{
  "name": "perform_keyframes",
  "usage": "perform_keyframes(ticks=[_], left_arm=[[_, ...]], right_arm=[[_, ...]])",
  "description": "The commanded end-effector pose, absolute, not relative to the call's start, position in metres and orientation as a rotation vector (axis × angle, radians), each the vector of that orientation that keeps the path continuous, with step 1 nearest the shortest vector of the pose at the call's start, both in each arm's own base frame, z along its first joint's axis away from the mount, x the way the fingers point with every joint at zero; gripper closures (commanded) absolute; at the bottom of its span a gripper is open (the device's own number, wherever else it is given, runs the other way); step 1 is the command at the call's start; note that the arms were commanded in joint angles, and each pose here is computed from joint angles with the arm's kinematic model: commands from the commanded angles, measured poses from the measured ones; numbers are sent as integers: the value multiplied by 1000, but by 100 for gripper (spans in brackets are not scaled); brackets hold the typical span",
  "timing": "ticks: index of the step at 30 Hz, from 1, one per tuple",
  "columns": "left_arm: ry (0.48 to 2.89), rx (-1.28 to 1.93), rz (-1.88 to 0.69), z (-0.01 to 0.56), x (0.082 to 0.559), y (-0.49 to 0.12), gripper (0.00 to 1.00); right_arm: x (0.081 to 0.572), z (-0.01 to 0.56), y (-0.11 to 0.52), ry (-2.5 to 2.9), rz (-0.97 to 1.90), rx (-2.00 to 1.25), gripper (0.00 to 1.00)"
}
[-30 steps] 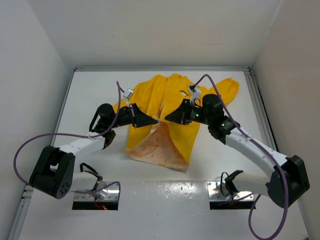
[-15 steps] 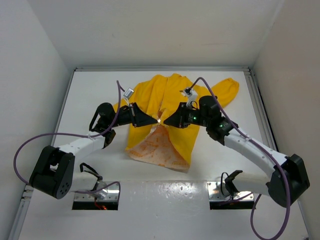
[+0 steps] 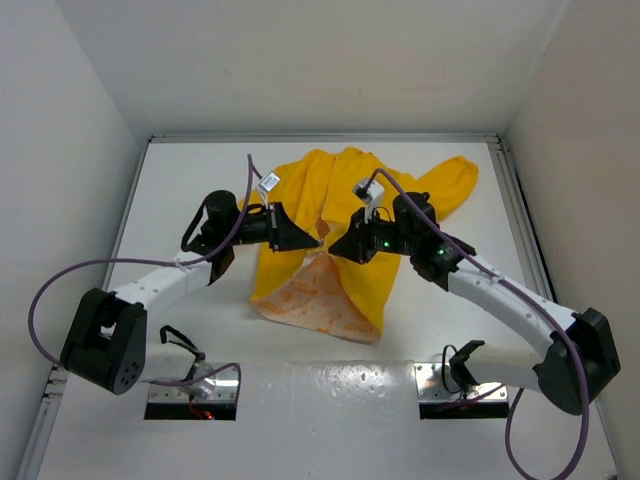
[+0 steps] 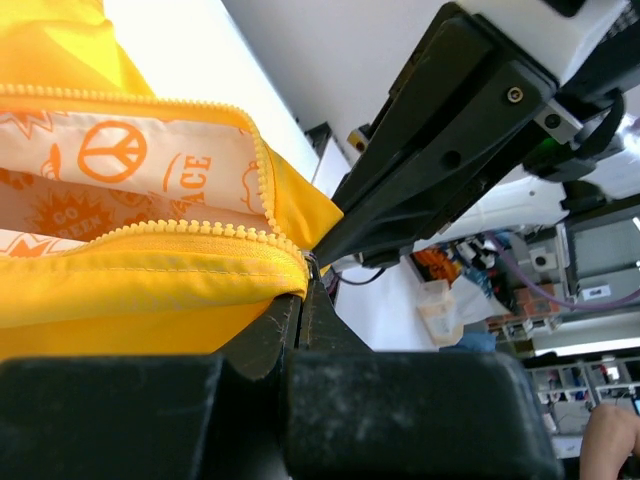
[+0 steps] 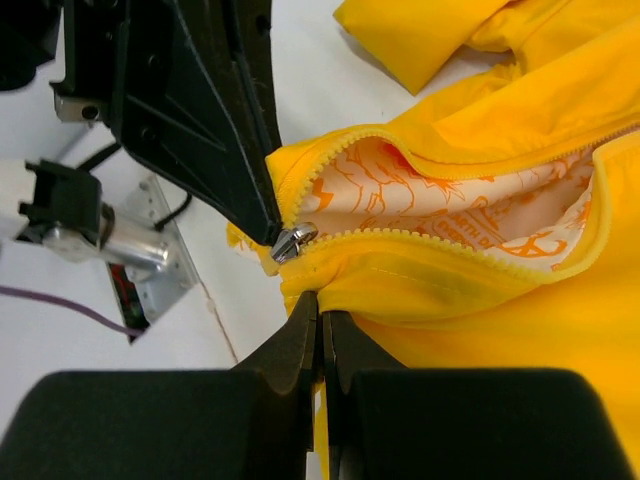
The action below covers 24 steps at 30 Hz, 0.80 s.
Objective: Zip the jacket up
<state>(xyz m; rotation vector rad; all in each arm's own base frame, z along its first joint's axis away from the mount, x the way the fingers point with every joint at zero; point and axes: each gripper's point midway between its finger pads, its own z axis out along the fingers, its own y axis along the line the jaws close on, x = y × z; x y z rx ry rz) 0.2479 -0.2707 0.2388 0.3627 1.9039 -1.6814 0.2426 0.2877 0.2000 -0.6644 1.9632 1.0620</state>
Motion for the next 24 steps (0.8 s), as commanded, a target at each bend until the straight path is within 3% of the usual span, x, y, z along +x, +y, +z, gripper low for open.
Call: perform_keyframes(ticks=[1, 24], left_arm=[[1875, 452, -1630, 244, 249, -276, 100], [1838, 703, -1822, 245, 204, -290, 100]], right_arm=[[227, 219, 294, 1826, 1071, -856, 100], [187, 194, 284, 1630, 1001, -1248, 100]])
